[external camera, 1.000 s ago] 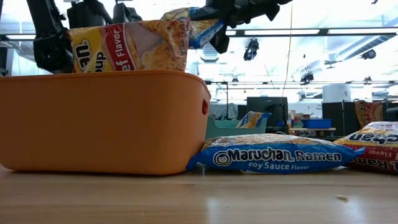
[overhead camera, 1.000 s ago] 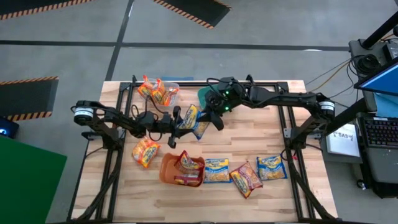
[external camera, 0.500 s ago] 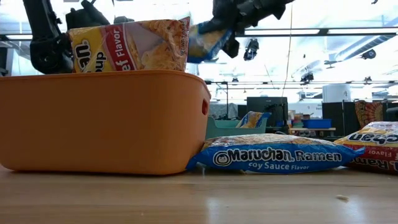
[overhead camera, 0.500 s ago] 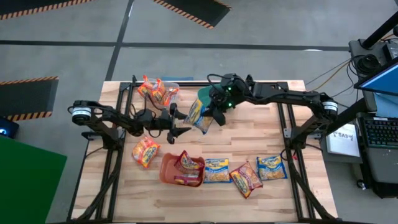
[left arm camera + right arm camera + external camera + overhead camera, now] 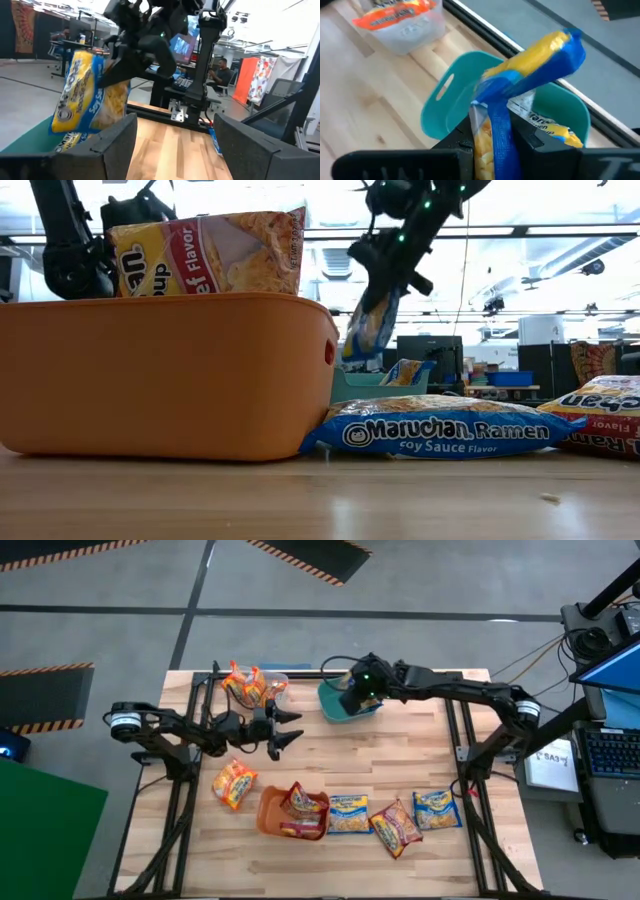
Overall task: Sort Maruchan noodles
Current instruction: Put the blue noodle pack into the green bin
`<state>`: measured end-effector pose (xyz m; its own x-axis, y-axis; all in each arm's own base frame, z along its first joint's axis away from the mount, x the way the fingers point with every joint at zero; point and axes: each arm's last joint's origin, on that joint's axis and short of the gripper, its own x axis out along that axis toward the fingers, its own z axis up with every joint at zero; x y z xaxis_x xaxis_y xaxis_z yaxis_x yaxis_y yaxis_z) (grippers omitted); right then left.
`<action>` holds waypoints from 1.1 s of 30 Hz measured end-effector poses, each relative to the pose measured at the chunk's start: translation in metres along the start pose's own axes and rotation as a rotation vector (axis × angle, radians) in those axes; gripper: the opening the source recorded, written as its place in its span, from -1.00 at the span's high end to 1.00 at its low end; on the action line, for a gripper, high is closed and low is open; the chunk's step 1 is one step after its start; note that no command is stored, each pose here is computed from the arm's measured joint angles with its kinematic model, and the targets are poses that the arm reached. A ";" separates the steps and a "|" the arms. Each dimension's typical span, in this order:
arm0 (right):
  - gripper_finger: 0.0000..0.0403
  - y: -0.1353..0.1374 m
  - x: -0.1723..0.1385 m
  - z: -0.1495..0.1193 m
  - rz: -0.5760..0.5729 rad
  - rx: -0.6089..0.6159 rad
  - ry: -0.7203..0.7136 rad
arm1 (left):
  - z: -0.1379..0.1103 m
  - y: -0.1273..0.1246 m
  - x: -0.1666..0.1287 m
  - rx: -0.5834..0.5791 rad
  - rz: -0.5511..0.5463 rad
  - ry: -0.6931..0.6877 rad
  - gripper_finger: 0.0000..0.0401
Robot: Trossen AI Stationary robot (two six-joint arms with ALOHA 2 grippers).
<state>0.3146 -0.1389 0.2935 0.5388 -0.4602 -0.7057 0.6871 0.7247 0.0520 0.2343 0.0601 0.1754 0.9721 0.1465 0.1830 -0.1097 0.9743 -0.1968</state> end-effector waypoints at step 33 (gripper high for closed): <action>0.10 0.037 0.098 -0.004 0.120 0.033 0.008 | 0.000 0.000 0.000 -0.003 0.008 -0.001 -0.23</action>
<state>0.3907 -0.1555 0.2230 0.6144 -0.3671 -0.6984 0.6338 0.7568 0.1599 0.2342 0.0603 0.1754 0.9710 0.1547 0.1825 -0.1171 0.9725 -0.2014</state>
